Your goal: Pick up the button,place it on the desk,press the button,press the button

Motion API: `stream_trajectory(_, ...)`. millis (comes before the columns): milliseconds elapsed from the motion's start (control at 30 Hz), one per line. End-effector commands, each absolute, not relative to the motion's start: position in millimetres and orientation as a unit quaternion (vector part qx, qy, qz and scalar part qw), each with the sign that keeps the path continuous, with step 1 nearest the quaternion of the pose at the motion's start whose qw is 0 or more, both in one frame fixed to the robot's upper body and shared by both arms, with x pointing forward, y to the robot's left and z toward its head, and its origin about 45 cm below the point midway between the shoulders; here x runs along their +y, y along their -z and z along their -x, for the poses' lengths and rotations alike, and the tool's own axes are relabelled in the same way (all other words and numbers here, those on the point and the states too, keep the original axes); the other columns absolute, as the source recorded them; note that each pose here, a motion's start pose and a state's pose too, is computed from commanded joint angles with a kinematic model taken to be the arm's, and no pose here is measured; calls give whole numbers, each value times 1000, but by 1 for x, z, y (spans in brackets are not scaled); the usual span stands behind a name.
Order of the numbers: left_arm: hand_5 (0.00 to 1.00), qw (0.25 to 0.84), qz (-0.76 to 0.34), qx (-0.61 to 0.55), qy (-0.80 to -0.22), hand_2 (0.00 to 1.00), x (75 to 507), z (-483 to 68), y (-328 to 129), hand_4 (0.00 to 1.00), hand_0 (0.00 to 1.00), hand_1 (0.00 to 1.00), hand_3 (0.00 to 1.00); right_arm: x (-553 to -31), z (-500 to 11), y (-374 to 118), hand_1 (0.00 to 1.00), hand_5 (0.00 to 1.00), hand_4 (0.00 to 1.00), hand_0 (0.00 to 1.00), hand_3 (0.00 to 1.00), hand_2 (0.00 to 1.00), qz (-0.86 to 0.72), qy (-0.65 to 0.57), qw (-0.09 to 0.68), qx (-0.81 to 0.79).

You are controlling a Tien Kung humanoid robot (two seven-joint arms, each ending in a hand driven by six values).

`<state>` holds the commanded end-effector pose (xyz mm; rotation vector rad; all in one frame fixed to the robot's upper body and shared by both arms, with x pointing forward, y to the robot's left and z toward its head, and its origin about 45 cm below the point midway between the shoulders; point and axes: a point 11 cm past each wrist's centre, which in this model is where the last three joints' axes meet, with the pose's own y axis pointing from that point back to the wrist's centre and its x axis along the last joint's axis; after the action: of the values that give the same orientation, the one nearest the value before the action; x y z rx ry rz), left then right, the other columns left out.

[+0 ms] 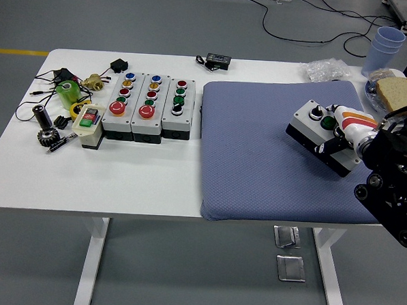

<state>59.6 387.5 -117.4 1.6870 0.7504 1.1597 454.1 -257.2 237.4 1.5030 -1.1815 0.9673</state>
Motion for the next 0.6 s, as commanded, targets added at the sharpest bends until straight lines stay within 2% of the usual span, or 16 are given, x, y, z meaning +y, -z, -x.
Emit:
stream_trajectory(67, 858, 463, -686, 305, -471, 616, 388, -60, 117, 313, 643, 626, 567, -247, -451, -243, 227, 171, 673, 186, 594, 474, -625, -430, 459, -462)
stream_trajectory(233, 858, 463, -686, 305, -471, 616, 388, -60, 117, 313, 643, 626, 567, -221, -443, -251, 227, 171, 673, 186, 594, 474, -647, -493, 422, -400)
stream_trajectory(267, 859, 463, -686, 304, -471, 616, 388, -60, 117, 313, 643, 626, 566, -219, -442, -251, 238, 136, 640, 191, 587, 479, -649, -499, 420, -393)
stream_trajectory(600, 859, 464, -685, 305, -472, 616, 387, -61, 117, 312, 643, 626, 566, -182, -433, -241, 236, 142, 654, 189, 588, 481, -652, -566, 419, -280)
